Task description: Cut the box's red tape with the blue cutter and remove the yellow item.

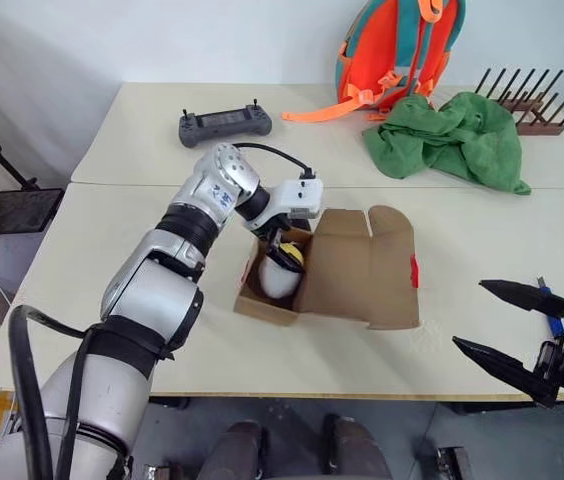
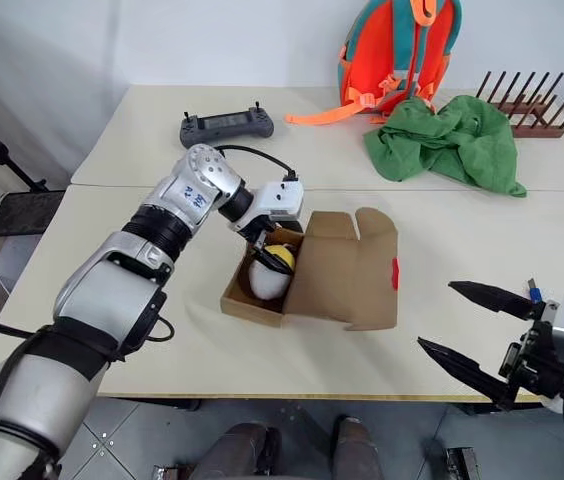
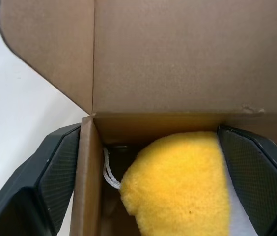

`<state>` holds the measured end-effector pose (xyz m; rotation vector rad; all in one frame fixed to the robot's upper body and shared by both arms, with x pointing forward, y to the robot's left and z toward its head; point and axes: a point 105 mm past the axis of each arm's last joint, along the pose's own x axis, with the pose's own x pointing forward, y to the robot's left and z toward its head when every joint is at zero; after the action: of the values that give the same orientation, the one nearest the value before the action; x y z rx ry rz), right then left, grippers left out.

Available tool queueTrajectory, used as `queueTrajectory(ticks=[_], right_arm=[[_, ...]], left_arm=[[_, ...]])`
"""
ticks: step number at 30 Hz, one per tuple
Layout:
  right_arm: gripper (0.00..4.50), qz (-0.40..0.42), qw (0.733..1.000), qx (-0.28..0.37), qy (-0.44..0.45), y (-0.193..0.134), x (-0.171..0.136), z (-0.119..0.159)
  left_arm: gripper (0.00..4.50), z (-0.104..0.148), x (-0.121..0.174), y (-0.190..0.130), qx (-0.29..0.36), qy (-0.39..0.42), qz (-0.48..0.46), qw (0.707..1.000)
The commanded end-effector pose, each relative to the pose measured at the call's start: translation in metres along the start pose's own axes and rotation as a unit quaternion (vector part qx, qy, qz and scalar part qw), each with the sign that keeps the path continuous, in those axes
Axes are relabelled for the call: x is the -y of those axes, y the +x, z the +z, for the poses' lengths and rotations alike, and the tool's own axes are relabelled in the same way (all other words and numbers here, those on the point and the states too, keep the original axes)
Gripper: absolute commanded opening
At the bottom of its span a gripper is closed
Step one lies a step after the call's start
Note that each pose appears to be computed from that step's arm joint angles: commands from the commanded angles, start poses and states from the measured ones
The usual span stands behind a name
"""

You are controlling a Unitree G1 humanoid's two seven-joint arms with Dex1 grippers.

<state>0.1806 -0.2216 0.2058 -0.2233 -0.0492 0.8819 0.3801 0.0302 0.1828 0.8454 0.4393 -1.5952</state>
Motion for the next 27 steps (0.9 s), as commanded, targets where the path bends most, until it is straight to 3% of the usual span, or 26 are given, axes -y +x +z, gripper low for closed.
queueTrajectory(ticks=[1,4,5,8,11,16,27], right_arm=[[4.5,0.0,1.0,0.013,-0.011,0.001,-0.002,0.011],[4.5,-0.004,1.0,0.013,-0.011,0.001,-0.003,0.012],[4.5,-0.01,1.0,0.013,-0.013,-0.001,-0.002,0.013],[4.5,-0.021,1.0,0.014,-0.012,-0.004,-0.003,0.014],[4.5,-0.02,1.0,0.012,-0.008,-0.005,-0.005,0.014],[4.5,-0.02,1.0,0.01,-0.005,-0.008,-0.005,0.014],[4.5,0.031,0.999,-0.026,0.004,-0.008,-0.019,0.013]], left_arm=[[4.49,0.02,0.002,-0.017,0.058,0.019,0.003,0.998],[4.49,0.029,0.001,-0.023,0.095,0.012,0.017,0.995],[4.49,0.035,0.002,-0.03,0.135,0.006,0.024,0.991],[4.49,0.03,0.015,-0.044,0.181,0.024,0.016,0.983],[4.49,0.006,0.028,-0.047,0.136,0.008,-0.003,0.991],[4.49,-0.012,0.04,-0.045,0.086,-0.002,-0.007,0.996],[4.49,-0.026,0.043,-0.021,-0.021,0.035,-0.007,0.999]])
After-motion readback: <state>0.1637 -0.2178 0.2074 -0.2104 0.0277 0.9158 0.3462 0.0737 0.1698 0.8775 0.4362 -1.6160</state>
